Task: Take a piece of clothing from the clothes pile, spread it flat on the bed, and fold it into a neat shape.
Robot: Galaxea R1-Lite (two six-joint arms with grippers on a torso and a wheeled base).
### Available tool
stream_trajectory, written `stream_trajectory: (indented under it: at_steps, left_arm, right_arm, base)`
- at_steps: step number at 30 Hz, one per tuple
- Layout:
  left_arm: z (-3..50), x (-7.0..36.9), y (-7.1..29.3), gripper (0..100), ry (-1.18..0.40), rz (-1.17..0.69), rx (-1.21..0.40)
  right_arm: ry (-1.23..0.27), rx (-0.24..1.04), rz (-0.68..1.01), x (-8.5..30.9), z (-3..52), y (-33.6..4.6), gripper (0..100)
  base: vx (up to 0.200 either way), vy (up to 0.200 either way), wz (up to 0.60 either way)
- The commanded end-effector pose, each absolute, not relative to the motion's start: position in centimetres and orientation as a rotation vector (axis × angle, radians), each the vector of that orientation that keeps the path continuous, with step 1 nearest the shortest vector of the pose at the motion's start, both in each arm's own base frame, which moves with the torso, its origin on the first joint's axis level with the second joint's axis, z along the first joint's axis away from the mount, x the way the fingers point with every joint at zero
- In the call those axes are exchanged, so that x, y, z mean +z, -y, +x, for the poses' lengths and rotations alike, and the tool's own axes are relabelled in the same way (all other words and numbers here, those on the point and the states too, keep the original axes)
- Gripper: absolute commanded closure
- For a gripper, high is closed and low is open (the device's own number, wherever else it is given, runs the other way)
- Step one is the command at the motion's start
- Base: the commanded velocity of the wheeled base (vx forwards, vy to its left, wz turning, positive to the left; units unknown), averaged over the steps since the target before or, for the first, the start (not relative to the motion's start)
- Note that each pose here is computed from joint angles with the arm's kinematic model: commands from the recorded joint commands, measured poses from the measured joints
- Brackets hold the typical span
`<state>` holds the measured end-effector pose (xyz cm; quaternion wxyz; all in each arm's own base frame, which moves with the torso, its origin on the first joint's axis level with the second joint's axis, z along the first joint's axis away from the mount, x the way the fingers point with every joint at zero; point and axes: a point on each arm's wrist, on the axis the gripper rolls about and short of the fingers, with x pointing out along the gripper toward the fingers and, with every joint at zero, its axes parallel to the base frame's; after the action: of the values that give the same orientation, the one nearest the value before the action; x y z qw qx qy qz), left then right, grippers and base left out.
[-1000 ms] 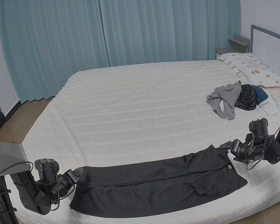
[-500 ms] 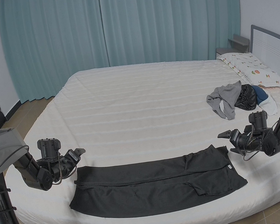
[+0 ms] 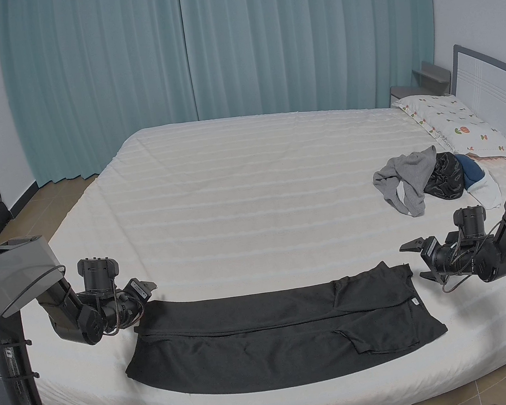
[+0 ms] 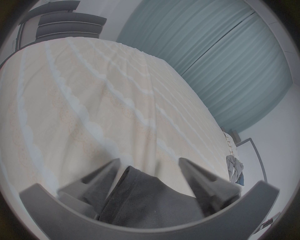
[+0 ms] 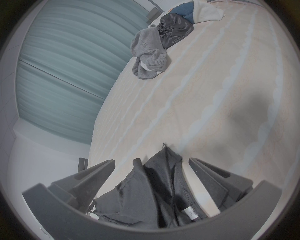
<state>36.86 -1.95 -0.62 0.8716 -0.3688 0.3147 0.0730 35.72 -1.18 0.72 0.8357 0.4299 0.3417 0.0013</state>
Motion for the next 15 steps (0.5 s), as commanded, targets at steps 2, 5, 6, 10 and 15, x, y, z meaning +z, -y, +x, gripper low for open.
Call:
stream_trajectory:
  at_steps: [2, 5, 6, 10, 15]
  left_arm:
    - [36.8, -0.9, 1.7, 100, -0.658, -0.793, 0.176]
    - [36.8, -0.8, 1.6, 100, -0.654, -0.808, 0.185]
    - [36.7, -0.8, 1.4, 100, -0.655, -0.812, 0.195]
    - [36.7, -0.7, 1.0, 100, -0.645, -0.814, 0.209]
    - [36.7, -0.8, 0.8, 100, -0.644, -0.816, 0.215]
  right_arm:
    - [-0.741, -0.008, 0.915, -0.5, 36.4, 1.4, 0]
    - [-0.759, -0.011, 0.905, -1.5, 36.8, 0.9, 0]
    - [-0.765, -0.005, 0.897, -2.0, 37.0, 0.6, 0]
    - [-0.741, 0.008, 0.904, -1.9, 37.2, 0.6, 100]
    - [-0.725, 0.009, 0.901, -2.0, 37.3, 0.6, 100]
  base:
    - [0.000, 0.000, 0.00]
    - [0.000, 0.000, 0.00]
    - [0.000, 0.000, 0.00]
    - [0.000, 0.000, 0.00]
    - [0.000, 0.000, 0.00]
